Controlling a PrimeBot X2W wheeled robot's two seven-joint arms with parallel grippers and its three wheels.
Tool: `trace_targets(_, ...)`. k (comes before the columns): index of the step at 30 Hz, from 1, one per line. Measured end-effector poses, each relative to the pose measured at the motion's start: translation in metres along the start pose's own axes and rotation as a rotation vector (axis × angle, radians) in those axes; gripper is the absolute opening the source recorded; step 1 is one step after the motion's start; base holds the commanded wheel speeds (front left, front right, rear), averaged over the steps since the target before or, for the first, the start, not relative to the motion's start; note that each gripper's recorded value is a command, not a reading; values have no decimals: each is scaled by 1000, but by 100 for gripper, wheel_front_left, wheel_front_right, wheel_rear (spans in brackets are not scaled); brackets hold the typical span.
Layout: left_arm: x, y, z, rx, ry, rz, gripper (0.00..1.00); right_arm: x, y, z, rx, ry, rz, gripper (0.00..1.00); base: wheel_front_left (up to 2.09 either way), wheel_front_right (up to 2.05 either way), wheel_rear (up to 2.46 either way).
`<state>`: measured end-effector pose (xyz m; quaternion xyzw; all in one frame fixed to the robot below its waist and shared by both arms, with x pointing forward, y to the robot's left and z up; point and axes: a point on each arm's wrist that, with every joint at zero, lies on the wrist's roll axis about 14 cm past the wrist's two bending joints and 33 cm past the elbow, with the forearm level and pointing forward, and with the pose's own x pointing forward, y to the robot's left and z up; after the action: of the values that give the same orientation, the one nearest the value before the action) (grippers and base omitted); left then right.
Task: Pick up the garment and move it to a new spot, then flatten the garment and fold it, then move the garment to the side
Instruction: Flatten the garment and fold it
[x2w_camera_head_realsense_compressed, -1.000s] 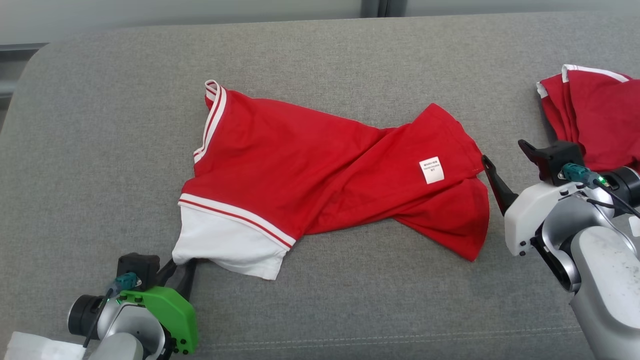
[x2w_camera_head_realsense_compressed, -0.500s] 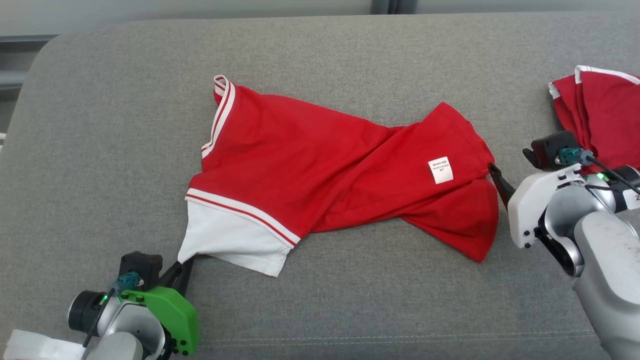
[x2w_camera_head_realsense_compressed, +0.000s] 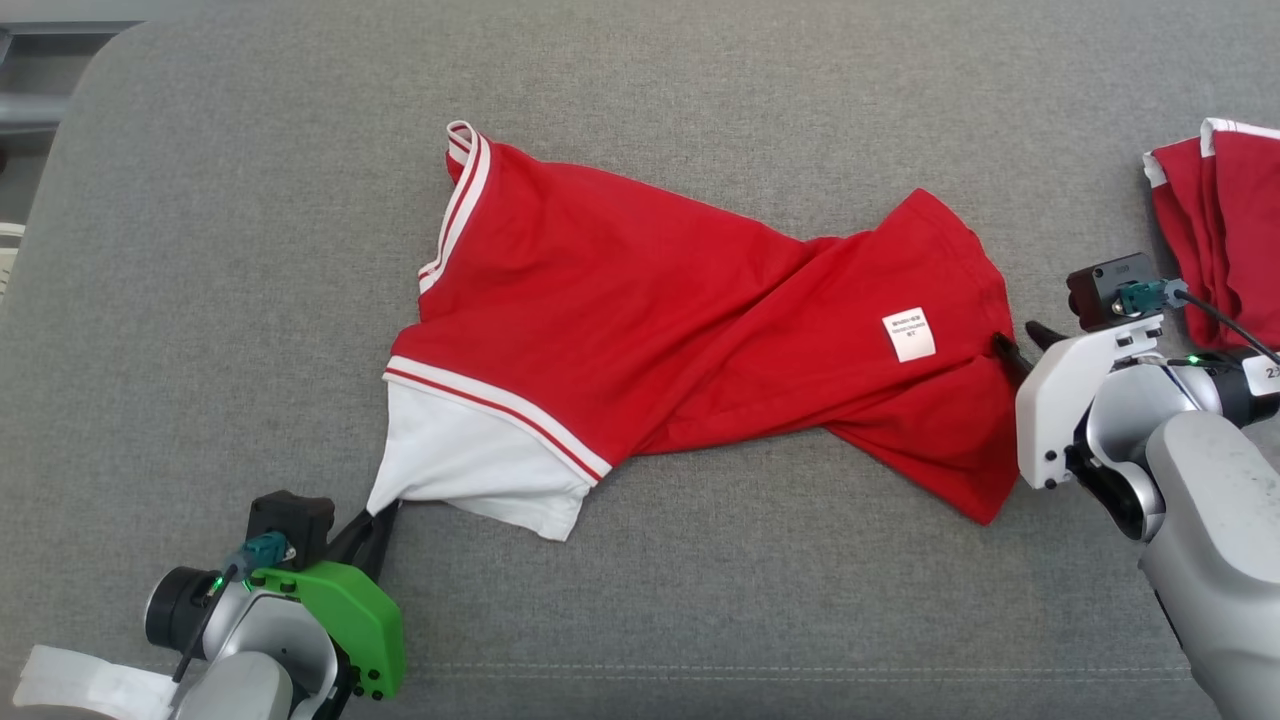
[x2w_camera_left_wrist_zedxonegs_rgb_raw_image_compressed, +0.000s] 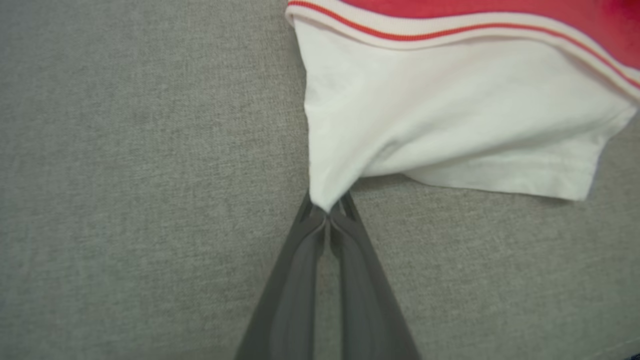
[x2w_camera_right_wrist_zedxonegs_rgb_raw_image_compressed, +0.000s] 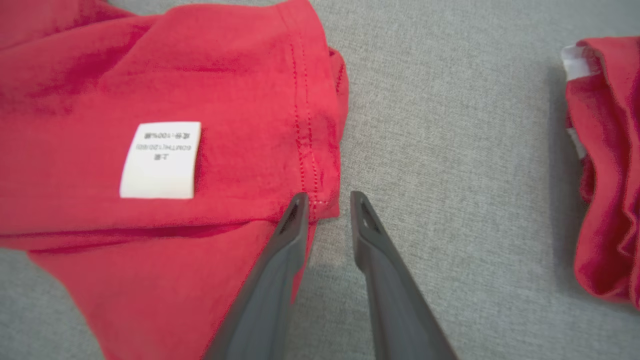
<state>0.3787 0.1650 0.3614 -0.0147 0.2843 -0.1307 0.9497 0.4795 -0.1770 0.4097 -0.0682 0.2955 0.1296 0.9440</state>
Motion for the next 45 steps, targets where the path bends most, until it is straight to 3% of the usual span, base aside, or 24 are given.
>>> trace_targets(3, 1, 0, 0, -1, 0, 1, 0, 1, 2, -5, 4, 14, 8, 0, 0, 0, 0)
trace_targets(8, 2, 1, 1, -2, 0, 6, 0, 0, -3, -7, 13, 13, -1, 0, 0, 0, 0)
trace_targets(9, 2, 1, 1, -1, -1, 6, 0, -1, -5, -4, 15, 0, -5, 39, 0, 0, 0)
trace_targets(10, 2, 1, 1, 0, -2, 6, 0, -1, -6, -1, 19, -16, -10, 100, 0, 0, 0)
trace_targets(21, 3, 3, 1, 1, 2, 8, 0, 5, 0, -4, 37, -6, 2, 100, 0, 0, 0)
trace_targets(26, 5, 5, 0, 1, 9, 11, 0, 14, 4, -11, 44, 27, 14, 90, 0, 0, 0)
trace_targets(27, 5, 5, 0, 1, 9, 12, 0, 15, 4, -12, 46, 32, 16, 73, 0, 0, 0)
trace_targets(28, 5, 6, 0, 0, 9, 14, 0, 17, 5, -12, 46, 35, 18, 48, 0, 0, 0)
trace_targets(29, 5, 6, 0, -1, 9, 15, 0, 18, 6, -12, 47, 37, 21, 42, 0, 0, 0)
trace_targets(30, 5, 7, 0, -2, 11, 16, 0, 20, 7, -13, 48, 41, 24, 28, 0, 0, 0)
trace_targets(31, 5, 7, -1, -3, 11, 17, 0, 21, 8, -13, 47, 41, 27, 21, 0, 0, 0)
trace_targets(32, 5, 7, -1, -3, 11, 17, 0, 22, 9, -13, 47, 41, 30, 21, 0, 0, 0)
trace_targets(34, 5, 8, -1, -3, 12, 21, 0, 23, 11, -13, 46, 41, 35, 0, 0, 0, 0)
trace_targets(40, 4, 12, 7, -1, -20, 40, 0, 20, 8, -5, 44, -2, 28, 0, 0, 0, 0)
trace_targets(45, 4, 15, 57, -16, -184, 54, 0, 12, 0, 17, 38, -85, 12, 0, 0, 0, 0)
